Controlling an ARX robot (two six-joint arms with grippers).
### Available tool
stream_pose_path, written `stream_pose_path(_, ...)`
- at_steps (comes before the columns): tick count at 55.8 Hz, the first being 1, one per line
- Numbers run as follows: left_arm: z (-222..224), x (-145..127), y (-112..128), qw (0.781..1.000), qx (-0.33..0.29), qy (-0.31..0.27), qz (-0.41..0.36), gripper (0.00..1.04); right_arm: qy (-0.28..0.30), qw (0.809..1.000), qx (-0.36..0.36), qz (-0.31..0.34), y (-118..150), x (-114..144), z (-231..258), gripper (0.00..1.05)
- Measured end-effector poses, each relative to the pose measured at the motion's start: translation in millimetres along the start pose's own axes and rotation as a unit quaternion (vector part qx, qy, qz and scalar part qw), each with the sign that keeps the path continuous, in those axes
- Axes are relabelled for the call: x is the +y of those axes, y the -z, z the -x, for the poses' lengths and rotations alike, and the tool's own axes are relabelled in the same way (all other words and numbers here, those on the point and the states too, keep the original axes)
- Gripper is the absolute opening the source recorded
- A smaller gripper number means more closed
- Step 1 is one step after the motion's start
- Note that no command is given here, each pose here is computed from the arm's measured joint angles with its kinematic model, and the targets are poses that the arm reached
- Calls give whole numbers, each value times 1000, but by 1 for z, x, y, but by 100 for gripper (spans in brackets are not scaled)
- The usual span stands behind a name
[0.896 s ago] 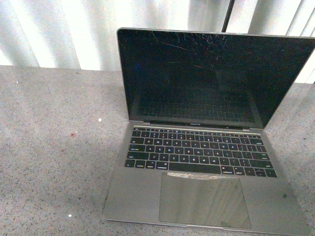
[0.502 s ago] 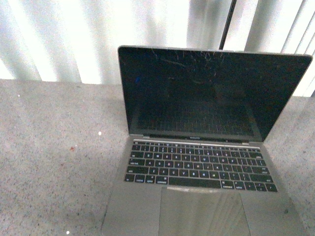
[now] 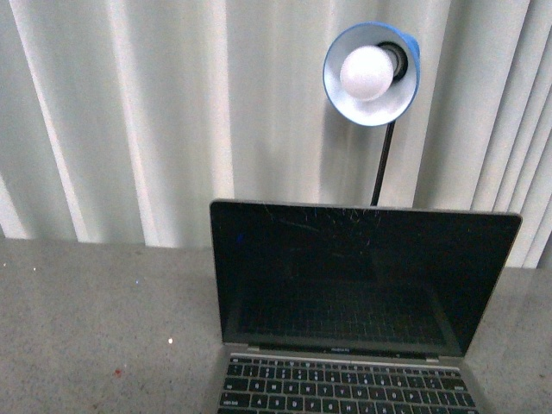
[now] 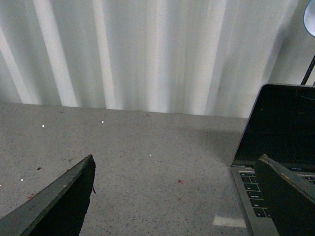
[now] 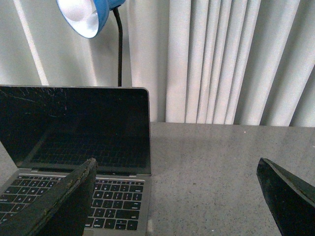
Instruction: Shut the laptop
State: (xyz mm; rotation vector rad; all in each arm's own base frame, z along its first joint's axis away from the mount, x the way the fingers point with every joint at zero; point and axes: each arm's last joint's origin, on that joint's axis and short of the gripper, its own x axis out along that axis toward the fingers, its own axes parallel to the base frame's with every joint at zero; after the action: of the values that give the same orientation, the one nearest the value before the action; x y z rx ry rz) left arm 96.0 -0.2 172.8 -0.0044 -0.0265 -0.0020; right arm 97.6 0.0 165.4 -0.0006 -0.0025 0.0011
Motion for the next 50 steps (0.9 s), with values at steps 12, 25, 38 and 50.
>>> stream_pose_path(12,0,0,0,1000,0,0,0,98,0,1000,0,0,0,0,0,97)
stream_pose_path(25,0,0,0,1000,0,0,0,98,0,1000,0,0,0,0,0,97)
stream_pose_path(38,-11,-7,0,995,41,-56,71,98,-33,991,124,-35,-6,-6,-10,97)
stream_pose_path(50,-57,-26,-53,997,-26,45,59,98,-129,983,66,111,-41,-10,-42,97)
